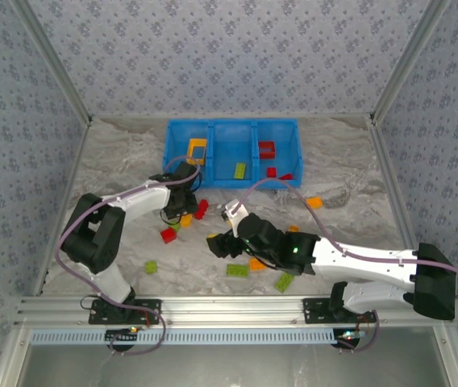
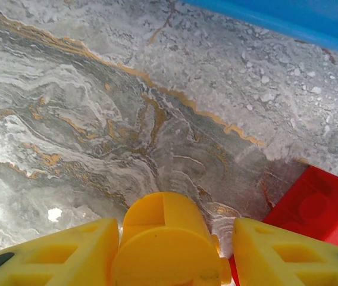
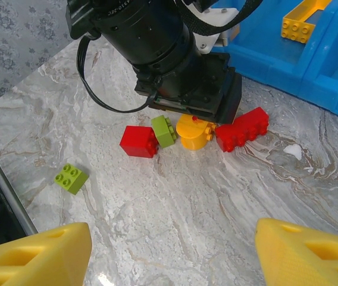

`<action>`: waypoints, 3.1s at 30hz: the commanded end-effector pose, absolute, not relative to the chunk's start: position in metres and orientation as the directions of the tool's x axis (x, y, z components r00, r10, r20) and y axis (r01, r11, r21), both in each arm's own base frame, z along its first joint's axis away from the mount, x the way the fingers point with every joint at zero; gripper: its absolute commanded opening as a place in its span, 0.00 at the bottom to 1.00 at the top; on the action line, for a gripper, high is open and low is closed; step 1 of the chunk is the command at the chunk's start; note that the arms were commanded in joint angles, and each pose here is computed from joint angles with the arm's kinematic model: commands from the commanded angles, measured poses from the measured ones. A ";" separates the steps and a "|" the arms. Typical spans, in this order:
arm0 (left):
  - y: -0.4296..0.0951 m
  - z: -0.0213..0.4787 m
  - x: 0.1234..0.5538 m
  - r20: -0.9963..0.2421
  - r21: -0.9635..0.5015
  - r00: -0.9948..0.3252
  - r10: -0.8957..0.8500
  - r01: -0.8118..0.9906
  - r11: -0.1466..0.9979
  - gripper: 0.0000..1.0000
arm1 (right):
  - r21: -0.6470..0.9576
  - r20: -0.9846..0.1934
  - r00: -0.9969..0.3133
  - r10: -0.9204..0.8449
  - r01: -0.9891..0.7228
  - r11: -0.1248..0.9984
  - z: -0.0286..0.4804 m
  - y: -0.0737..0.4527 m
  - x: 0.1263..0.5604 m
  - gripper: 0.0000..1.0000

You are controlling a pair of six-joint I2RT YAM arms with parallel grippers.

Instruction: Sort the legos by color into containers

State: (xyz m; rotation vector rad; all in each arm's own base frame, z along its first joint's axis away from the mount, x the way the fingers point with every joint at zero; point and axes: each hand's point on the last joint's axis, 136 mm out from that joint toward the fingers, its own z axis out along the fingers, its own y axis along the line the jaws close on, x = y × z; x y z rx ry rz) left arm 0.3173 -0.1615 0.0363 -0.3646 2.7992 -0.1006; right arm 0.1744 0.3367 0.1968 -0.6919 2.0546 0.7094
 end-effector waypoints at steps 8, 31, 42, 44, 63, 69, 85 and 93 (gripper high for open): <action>-0.146 0.027 0.302 -0.273 0.012 -0.934 -0.231 -0.243 0.970 0.60 | 0.260 -0.838 -0.512 -0.187 -0.677 0.688 0.205 0.342 0.175 0.75; -0.149 0.093 0.314 -0.413 -0.045 -0.887 -0.204 -0.204 0.978 0.36 | 0.241 -0.853 -0.493 -0.173 -0.665 0.707 0.216 0.343 0.183 0.74; -0.157 0.172 0.387 -0.543 -0.070 -0.828 -0.139 -0.120 0.990 0.36 | 0.146 -0.942 -0.330 -0.068 -0.582 0.800 0.268 0.331 0.236 0.76; -0.161 0.172 0.406 -0.549 -0.086 -0.824 -0.140 -0.111 0.990 0.36 | 0.105 -0.954 -0.291 -0.077 -0.561 0.821 0.273 0.332 0.246 0.76; -0.151 0.142 0.559 -0.626 0.110 -0.780 -0.004 -0.093 0.990 0.33 | 0.134 -0.972 -0.236 -0.006 -0.571 0.810 0.279 0.347 0.260 0.78; -0.151 0.130 0.575 -0.627 0.149 -0.779 0.019 -0.095 0.984 0.34 | 0.135 -0.982 -0.185 0.028 -0.594 0.793 0.288 0.363 0.266 0.80; -0.153 0.123 0.565 -0.594 0.138 -0.805 0.006 -0.094 0.986 0.61 | 0.156 -0.972 -0.235 0.013 -0.600 0.785 0.274 0.371 0.263 0.80; -0.152 0.208 0.537 -0.693 0.055 -0.719 -0.052 -0.125 0.991 0.67 | 0.139 -0.968 -0.252 -0.002 -0.541 0.830 0.270 0.330 0.255 0.80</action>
